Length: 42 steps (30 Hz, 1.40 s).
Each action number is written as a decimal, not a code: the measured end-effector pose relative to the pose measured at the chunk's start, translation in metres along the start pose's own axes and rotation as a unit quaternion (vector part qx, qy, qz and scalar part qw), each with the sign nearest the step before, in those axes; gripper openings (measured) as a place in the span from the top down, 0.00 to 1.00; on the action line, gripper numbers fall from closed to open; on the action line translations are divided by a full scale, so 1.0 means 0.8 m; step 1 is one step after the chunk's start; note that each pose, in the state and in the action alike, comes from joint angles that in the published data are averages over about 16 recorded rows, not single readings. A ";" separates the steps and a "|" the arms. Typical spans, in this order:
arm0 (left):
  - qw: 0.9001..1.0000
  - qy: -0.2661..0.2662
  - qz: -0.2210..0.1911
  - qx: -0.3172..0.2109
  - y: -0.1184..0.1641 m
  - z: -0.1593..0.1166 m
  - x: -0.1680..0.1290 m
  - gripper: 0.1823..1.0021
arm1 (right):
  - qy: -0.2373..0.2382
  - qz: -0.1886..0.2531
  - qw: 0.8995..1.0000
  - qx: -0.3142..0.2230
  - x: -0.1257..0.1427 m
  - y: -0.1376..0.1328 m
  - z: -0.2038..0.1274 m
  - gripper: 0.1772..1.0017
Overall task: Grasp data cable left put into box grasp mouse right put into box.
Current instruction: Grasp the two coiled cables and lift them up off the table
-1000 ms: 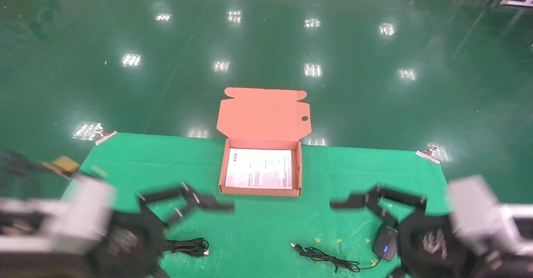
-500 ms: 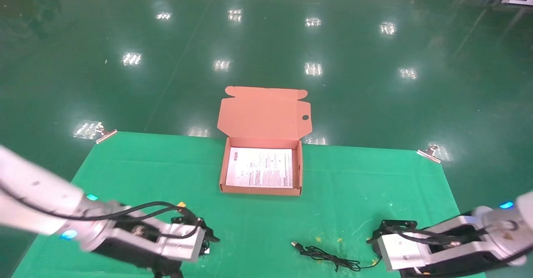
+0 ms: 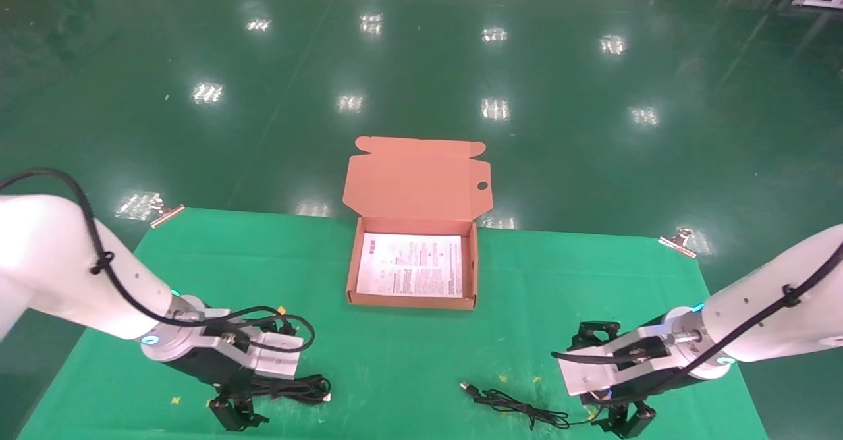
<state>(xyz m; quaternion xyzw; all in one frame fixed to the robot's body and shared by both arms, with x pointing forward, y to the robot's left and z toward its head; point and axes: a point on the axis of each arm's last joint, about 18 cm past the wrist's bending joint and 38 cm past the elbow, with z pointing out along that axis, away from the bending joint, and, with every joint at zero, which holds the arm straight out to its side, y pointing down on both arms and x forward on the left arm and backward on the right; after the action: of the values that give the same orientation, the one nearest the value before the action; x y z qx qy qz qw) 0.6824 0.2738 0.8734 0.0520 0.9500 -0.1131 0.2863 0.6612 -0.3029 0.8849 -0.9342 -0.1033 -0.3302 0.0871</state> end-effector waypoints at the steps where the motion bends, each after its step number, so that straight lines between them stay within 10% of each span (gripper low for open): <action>1: 1.000 -0.001 -0.006 -0.003 0.002 0.003 -0.001 0.00 | 0.002 0.000 1.000 0.000 0.002 -0.001 0.005 0.00; 20: 0.994 0.014 -0.106 0.001 0.028 0.037 -0.002 0.00 | -0.008 0.020 0.999 0.024 0.016 -0.024 0.070 0.00; 42: 0.995 0.001 -0.097 -0.016 0.046 0.052 -0.002 0.02 | -0.032 0.036 0.999 0.004 0.002 -0.011 0.108 0.01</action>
<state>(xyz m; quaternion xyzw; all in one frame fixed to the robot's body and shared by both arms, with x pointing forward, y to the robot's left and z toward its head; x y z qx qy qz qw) 0.7120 0.2991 0.8341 -0.0452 0.9524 -0.1254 0.2742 0.7118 -0.2741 0.8201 -0.9471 -0.0734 -0.2962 0.0997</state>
